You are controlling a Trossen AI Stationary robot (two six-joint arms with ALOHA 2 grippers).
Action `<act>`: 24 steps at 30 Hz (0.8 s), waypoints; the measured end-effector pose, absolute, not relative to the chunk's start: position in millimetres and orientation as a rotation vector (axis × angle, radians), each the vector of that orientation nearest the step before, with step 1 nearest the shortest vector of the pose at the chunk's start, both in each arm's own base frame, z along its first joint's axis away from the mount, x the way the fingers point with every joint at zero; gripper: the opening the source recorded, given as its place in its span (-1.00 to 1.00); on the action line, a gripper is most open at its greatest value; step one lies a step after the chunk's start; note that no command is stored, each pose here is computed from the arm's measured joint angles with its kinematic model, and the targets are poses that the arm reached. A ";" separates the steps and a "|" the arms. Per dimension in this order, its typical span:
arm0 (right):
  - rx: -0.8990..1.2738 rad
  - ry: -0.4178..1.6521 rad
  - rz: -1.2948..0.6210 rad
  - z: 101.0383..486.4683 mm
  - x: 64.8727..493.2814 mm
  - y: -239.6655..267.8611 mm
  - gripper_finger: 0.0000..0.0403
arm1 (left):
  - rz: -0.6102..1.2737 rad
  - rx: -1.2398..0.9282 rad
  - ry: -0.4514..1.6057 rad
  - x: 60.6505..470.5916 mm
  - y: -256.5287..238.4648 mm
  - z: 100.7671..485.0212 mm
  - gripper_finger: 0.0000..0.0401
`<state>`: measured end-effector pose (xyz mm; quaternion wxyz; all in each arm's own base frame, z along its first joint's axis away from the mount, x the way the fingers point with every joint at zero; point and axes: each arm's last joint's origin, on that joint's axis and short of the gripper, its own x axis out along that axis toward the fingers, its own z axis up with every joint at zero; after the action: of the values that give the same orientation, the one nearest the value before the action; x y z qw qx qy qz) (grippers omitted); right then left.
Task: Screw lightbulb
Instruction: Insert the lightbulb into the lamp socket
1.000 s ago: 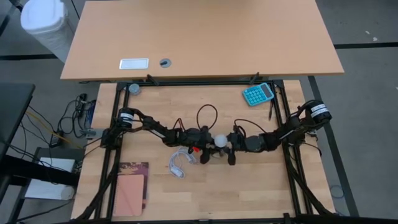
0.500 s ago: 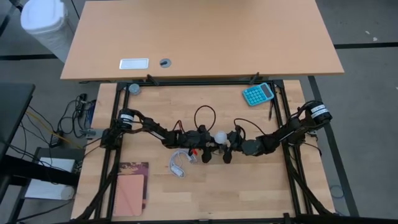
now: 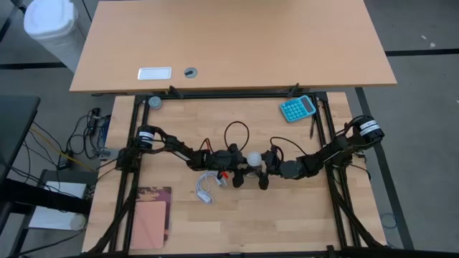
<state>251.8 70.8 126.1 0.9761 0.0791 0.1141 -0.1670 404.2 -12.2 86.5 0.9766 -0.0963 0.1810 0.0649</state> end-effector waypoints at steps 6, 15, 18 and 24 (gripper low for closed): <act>0.111 0.265 -0.372 122.3 248.4 73.7 0.25 | 0.129 -0.197 0.365 404.3 -12.2 86.7 -0.01; 0.100 0.266 -0.392 121.7 247.6 73.4 0.21 | 0.133 -0.205 0.368 404.2 -11.8 86.6 -0.01; 0.123 0.269 -0.406 119.5 245.3 72.4 0.21 | 0.133 -0.205 0.372 404.1 -12.1 86.3 -0.01; 0.139 0.240 -0.402 119.2 241.7 70.6 0.21 | 0.118 -0.195 0.380 403.9 -12.9 85.9 -0.01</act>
<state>241.7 70.6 119.2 0.9704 0.0689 0.1187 -0.1988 403.9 -12.9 85.9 0.9756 -0.0969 0.1883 0.0585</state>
